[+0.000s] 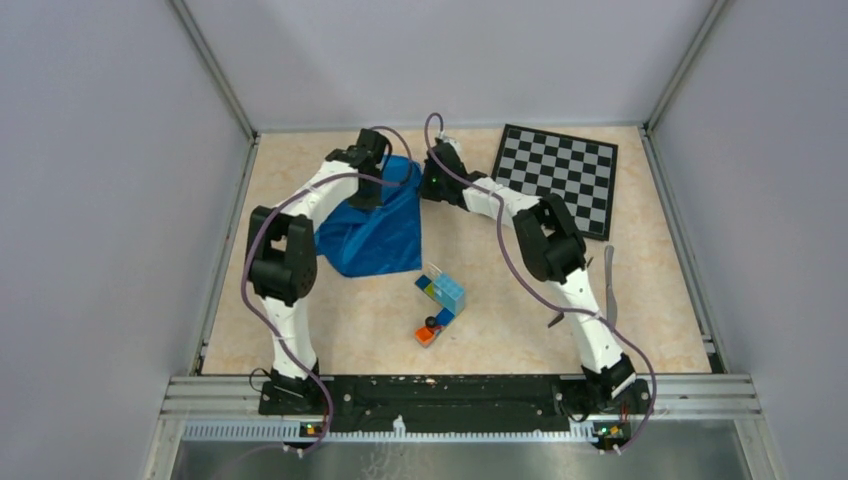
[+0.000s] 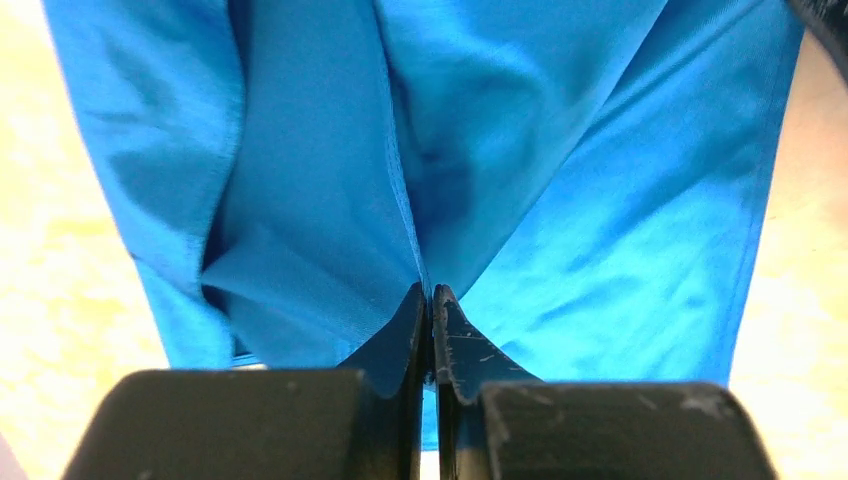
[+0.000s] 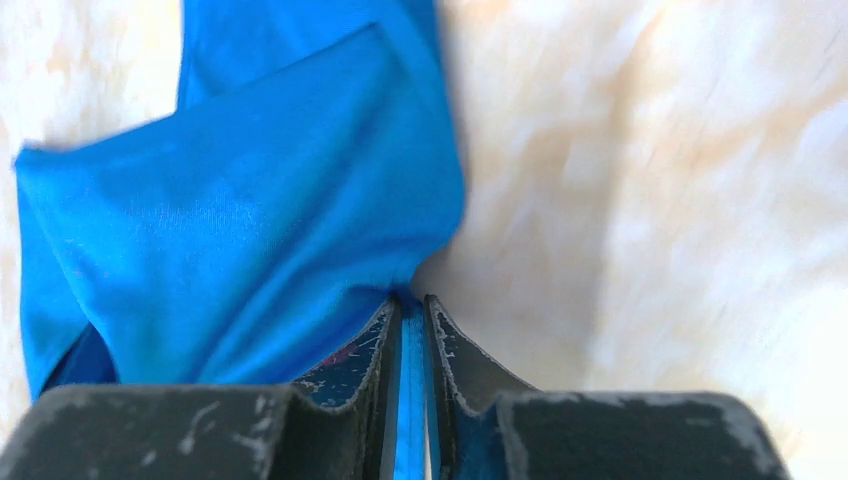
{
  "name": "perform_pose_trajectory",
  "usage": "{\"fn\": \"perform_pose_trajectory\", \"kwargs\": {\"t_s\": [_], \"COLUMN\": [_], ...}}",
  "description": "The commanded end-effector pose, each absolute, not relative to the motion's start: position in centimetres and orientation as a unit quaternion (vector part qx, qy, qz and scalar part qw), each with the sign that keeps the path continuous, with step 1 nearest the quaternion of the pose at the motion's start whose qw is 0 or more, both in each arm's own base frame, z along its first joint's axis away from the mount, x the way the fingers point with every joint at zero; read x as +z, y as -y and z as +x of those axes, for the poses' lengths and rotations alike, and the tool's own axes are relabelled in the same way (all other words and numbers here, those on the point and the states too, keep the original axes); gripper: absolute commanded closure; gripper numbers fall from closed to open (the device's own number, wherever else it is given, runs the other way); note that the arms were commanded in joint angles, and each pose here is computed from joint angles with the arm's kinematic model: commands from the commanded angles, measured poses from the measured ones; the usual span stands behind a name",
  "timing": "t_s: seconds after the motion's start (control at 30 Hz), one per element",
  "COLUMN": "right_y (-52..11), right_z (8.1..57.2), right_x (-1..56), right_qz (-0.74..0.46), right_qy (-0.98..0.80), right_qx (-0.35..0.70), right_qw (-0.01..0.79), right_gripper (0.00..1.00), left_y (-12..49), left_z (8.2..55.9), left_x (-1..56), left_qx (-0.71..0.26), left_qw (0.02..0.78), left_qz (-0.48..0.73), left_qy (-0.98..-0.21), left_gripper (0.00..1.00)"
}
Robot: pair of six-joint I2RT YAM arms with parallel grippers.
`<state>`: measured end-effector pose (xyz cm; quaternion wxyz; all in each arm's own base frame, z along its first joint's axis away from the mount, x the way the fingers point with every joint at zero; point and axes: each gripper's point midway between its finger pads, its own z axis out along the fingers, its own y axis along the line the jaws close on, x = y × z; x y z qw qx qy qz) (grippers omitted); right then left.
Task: Fold the napkin into a case and place the utensils inside
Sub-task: Pick up the crumpled napkin from the corner of the board.
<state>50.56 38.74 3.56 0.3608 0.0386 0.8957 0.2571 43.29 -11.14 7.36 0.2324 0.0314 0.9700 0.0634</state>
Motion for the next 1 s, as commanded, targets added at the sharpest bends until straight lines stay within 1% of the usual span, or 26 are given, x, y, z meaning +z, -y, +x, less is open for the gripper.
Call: {"fn": "perform_pose_trajectory", "kwargs": {"t_s": [0.0, 0.07, 0.13, 0.17, 0.2, 0.23, 0.27, 0.3, 0.33, 0.37, 0.4, 0.43, 0.47, 0.5, 0.57, 0.63, 0.77, 0.87, 0.97], "right_y": [-34.0, -33.0, -31.9, -31.3, -31.0, -31.0, -30.8, -30.8, -30.7, -30.4, -29.7, -29.7, -29.7, -30.3, -31.1, -31.4, -32.5, -32.4, -32.5], "right_z": [55.7, 58.5, 61.2, 62.2, 62.7, 62.6, 62.2, 61.4, 60.2, 58.9, 56.8, 55.4, 53.7, 51.6, 48.5, 46.0, 42.2, 40.5, 39.0], "right_x": [2.1, 3.6, 5.6, 6.7, 7.6, 8.5, 9.4, 10.5, 12.8, 13.8, 13.1, 14.2, 14.4, 13.4, 13.5, 13.3, 12.0, 10.5, 8.6], "right_qz": [0.056, 0.052, 0.043, 0.039, 0.029, 0.018, 0.004, -0.008, -0.016, -0.021, -0.021, -0.017, -0.016, -0.022, -0.024, -0.032, -0.05, -0.032, -0.017], "right_qy": [-0.91, -0.901, -0.888, -0.882, -0.878, -0.876, -0.877, -0.879, -0.878, -0.881, -0.893, -0.895, -0.899, -0.909, -0.917, -0.928, -0.939, -0.955, -0.97], "right_qx": [0.197, 0.193, 0.192, 0.19, 0.189, 0.19, 0.188, 0.19, 0.196, 0.194, 0.184, 0.187, 0.191, 0.202, 0.203, 0.175, 0.156, 0.113, 0.072], "right_qw": [0.359, 0.384, 0.415, 0.429, 0.439, 0.442, 0.441, 0.437, 0.437, 0.431, 0.409, 0.405, 0.393, 0.365, 0.342, 0.328, 0.301, 0.274, 0.232], "right_gripper": [0.88, 0.91, 0.91, 0.88, 0.82, 0.76, 0.67, 0.6, 0.55, 0.5, 0.45, 0.41, 0.37, 0.34, 0.3, 0.28, 0.22, 0.22, 0.24], "left_y": [9.0, 8.0, 8.2, 8.3, 8.0, 8.0, 8.2, 8.3, 8.3, 8.4, 8.4, 8.4, 7.3, 7.2, 7.0, 7.1, 6.7, 6.6, 6.5], "left_z": [45.4, 45.8, 46.1, 46.2, 46.3, 46.3, 46.3, 46.3, 46.3, 46.3, 46.3, 46.4, 46.5, 46.5, 46.6, 46.6, 46.7, 46.7, 46.7], "left_x": [14.4, 15.5, 16.2, 16.3, 16.4, 16.5, 16.6, 16.6, 16.8, 17.0, 17.3, 17.4, 17.4, 17.4, 17.2, 17.0, 17.1, 17.5, 18.4], "left_qx": [-0.001, -0.034, -0.097, -0.123, -0.14, -0.152, -0.167, -0.182, -0.2, -0.219, -0.238, -0.247, -0.253, -0.264, -0.276, -0.278, -0.268, -0.265, -0.269], "left_qw": [0.323, 0.34, 0.35, 0.349, 0.345, 0.342, 0.341, 0.339, 0.34, 0.34, 0.341, 0.342, 0.344, 0.341, 0.336, 0.33, 0.334, 0.339, 0.347], "left_qz": [-0.028, -0.05, -0.057, -0.062, -0.073, -0.077, -0.082, -0.087, -0.091, -0.094, -0.095, -0.099, -0.111, -0.113, -0.116, -0.116, -0.116, -0.114, -0.112], "left_qy": [-0.946, -0.938, -0.93, -0.927, -0.925, -0.924, -0.922, -0.919, -0.915, -0.91, -0.905, -0.901, -0.898, -0.895, -0.893, -0.895, -0.896, -0.896, -0.891], "left_gripper": [0.95, 0.94, 0.93, 0.93, 0.95, 0.97, 0.99, 1.0, 1.0, 1.0, 1.0, 1.0, 1.0, 1.0, 1.0, 1.0, 1.0, 1.0, 1.0]}}
